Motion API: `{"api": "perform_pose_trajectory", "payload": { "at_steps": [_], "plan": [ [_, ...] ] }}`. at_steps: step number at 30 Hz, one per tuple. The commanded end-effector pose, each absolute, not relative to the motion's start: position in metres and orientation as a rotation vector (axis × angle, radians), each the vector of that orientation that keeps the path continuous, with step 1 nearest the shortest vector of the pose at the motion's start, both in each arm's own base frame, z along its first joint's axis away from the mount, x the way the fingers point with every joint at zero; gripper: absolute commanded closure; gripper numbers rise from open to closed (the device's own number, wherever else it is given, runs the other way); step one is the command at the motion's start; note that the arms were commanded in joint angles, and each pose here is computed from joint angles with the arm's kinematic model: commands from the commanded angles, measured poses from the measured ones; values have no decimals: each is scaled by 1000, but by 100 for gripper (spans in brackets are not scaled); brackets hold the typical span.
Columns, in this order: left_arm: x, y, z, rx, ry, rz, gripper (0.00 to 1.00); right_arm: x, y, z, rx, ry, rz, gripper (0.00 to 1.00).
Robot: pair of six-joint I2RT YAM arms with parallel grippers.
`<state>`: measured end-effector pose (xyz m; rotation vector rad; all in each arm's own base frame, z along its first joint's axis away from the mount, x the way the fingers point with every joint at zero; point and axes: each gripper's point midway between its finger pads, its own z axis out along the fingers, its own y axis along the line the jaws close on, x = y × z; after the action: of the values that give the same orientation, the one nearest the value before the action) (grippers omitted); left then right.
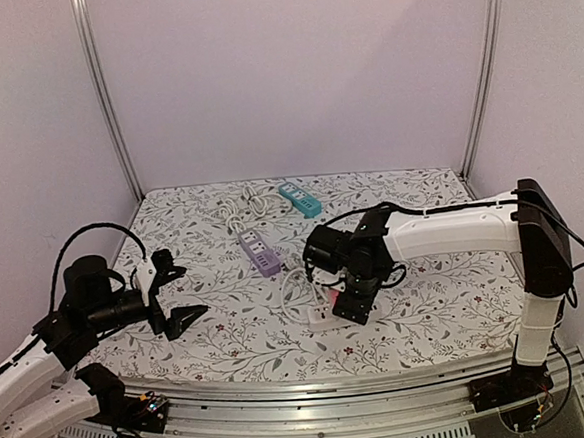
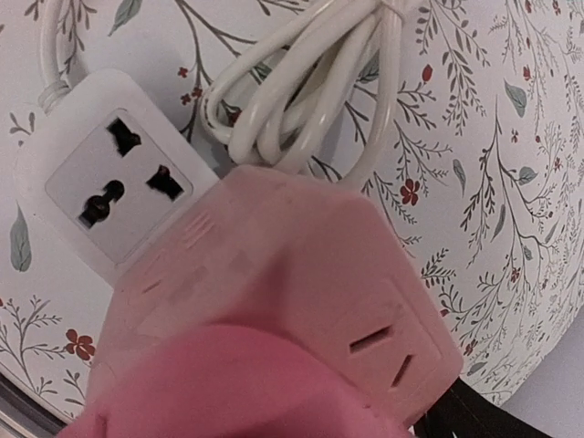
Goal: Insert the plug
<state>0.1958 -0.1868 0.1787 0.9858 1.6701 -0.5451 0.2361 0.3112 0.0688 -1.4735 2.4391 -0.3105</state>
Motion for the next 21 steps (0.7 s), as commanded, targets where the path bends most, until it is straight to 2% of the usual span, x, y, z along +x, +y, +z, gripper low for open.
{"api": "perform_pose_trajectory", "payload": {
  "at_steps": [1, 8, 14, 17, 21],
  "plan": [
    [196, -184, 174, 976, 1680, -550, 2, 248, 297, 82, -1309, 2442, -360, 14],
    [195, -184, 174, 978, 1677, -551, 3, 240, 283, 89, -1295, 2448, -325, 6],
    [197, -183, 174, 972, 1672, -540, 2, 220, 281, 139, -1240, 2416, -120, 4],
    [201, -180, 175, 942, 1679, -524, 2, 209, 302, 172, -1266, 2308, -14, 4],
    [210, -174, 177, 892, 1694, -491, 2, 208, 363, 207, -1322, 2149, 116, 6]
  ]
}}
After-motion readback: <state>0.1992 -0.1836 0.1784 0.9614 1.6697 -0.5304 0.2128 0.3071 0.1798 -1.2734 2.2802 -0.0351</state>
